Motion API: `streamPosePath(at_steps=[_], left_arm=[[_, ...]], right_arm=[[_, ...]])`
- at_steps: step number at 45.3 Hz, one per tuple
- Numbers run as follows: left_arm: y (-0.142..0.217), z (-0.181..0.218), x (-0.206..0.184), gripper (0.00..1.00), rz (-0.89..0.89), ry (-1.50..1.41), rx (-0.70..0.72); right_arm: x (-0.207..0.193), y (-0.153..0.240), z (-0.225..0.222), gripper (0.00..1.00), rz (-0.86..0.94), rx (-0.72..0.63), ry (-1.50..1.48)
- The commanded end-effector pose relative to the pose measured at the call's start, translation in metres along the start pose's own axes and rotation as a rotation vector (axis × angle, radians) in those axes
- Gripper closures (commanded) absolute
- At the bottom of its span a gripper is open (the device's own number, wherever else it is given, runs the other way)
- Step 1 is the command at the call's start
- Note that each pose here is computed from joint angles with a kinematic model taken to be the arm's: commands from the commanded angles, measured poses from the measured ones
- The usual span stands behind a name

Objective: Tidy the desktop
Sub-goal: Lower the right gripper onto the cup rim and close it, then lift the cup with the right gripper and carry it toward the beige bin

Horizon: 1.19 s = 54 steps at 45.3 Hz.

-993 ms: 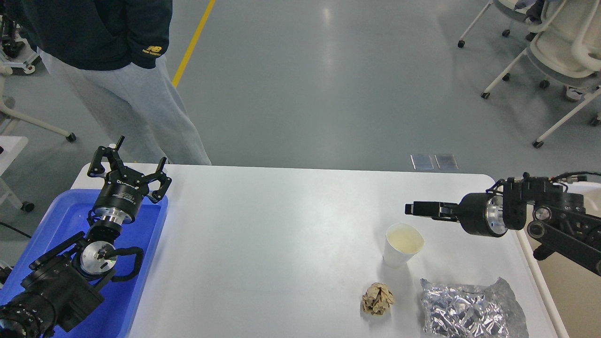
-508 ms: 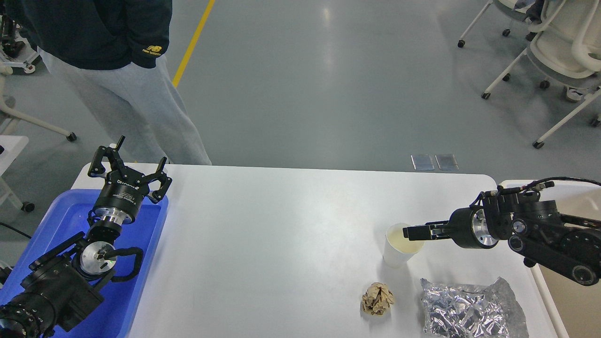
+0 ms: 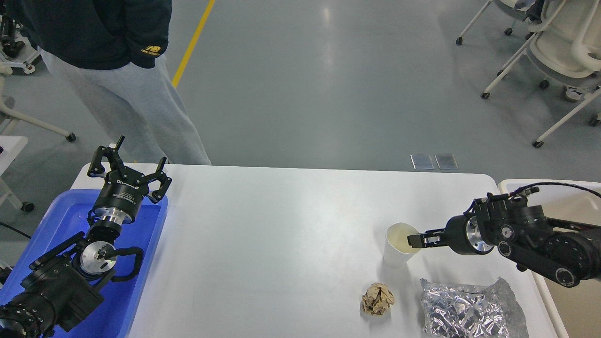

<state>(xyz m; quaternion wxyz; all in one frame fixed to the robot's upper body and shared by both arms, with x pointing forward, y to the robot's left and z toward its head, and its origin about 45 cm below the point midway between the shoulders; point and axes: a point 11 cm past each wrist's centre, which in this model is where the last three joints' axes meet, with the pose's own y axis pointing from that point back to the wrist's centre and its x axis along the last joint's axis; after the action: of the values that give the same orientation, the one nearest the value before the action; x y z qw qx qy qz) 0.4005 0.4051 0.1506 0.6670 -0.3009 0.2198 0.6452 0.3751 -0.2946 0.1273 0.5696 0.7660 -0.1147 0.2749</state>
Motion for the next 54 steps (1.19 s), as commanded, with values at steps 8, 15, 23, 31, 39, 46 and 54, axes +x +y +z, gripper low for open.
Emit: streamPosePath(at_steps=[8, 15, 23, 31, 39, 46, 54], left_arm=[[0.000, 0.000, 0.000, 0.00, 0.000, 0.000, 0.000], [0.000, -0.001, 0.000, 0.00, 0.000, 0.001, 0.001], [0.000, 0.000, 0.000, 0.00, 0.000, 0.000, 0.000], [0.000, 0.000, 0.000, 0.00, 0.000, 0.000, 0.000], [0.000, 0.000, 0.000, 0.00, 0.000, 0.000, 0.002], [0.000, 0.000, 0.000, 0.00, 0.000, 0.000, 0.002], [0.000, 0.000, 0.000, 0.00, 0.000, 0.000, 0.000]], right_arm=[[0.000, -0.004, -0.009, 1.00, -0.008, 0.037, 0.009], [0.005, 0.000, -0.005, 1.00, 0.004, 0.034, 0.013], [0.009, 0.004, -0.004, 1.00, 0.012, 0.036, 0.014], [0.022, 0.016, -0.004, 1.00, 0.036, 0.050, 0.028], [0.049, 0.053, -0.006, 1.00, 0.082, 0.068, 0.062], [0.073, 0.099, -0.007, 1.00, 0.123, 0.066, 0.109], [0.106, 0.142, -0.002, 1.00, 0.166, 0.041, 0.101]])
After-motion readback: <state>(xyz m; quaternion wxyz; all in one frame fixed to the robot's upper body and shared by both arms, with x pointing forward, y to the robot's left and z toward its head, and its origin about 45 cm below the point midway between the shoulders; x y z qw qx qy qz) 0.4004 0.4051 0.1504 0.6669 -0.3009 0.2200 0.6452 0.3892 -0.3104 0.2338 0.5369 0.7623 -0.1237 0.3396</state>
